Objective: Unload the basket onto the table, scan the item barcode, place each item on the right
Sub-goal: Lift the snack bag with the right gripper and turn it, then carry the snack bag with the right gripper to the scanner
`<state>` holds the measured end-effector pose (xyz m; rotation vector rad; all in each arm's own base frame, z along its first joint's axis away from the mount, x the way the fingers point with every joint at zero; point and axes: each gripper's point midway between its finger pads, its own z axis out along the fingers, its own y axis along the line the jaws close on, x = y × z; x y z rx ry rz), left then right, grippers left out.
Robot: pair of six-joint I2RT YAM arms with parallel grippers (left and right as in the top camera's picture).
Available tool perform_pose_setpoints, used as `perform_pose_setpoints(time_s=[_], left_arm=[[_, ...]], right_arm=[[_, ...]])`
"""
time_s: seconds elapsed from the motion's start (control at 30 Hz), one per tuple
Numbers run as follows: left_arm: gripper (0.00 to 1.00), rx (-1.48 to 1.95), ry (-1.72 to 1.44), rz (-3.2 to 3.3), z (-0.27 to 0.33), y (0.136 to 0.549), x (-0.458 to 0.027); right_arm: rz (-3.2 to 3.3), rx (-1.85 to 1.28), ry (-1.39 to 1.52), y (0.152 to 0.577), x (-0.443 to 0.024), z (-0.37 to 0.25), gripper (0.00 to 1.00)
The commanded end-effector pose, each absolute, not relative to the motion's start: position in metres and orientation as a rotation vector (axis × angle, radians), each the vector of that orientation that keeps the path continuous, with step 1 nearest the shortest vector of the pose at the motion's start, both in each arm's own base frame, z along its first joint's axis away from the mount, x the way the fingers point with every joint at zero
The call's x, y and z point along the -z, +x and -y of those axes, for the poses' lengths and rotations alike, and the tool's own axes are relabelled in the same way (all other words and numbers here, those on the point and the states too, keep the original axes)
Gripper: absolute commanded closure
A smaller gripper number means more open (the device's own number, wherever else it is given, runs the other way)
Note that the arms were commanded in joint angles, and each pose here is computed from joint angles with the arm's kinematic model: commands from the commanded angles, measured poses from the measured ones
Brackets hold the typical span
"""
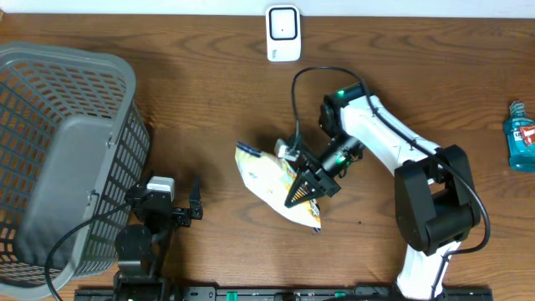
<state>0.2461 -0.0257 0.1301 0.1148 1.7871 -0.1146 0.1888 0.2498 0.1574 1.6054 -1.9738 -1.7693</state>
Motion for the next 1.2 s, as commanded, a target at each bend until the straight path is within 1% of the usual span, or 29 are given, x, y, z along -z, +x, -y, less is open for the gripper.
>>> perform_pose_setpoints(time_s=[0.0,0.2,0.47,0.77,1.03,1.17], left_arm=[[0.02,0.117,0.107,-1.825,0.025,0.245,-0.114],[0.02,0.117,0.107,-1.825,0.025,0.245,-0.114],[0.02,0.117,0.107,-1.825,0.025,0.245,-0.114],[0.02,0.117,0.107,-1.825,0.025,0.245,-0.114],[0.02,0.117,0.107,-1.825,0.025,0.245,-0.114],[0.02,0.117,0.107,-1.825,0.025,0.245,-0.114]], right_arm=[[1.917,2.027,1.81,0.202,-0.178,-0.263,0.99],[1.911,2.035,1.829,0.202,-0.179,-0.263,0.99],[1.934,2.095,1.774,0.206,-0.185,-0.267,0.99],[2.056,2.165,1.49,0.224,-0.196,-0.264,0.99],[2.24,2.175,1.286,0.253,-0.185,-0.223,0.99],[2.291,2.207,1.187,0.256,-0.178,-0.209,0.99]])
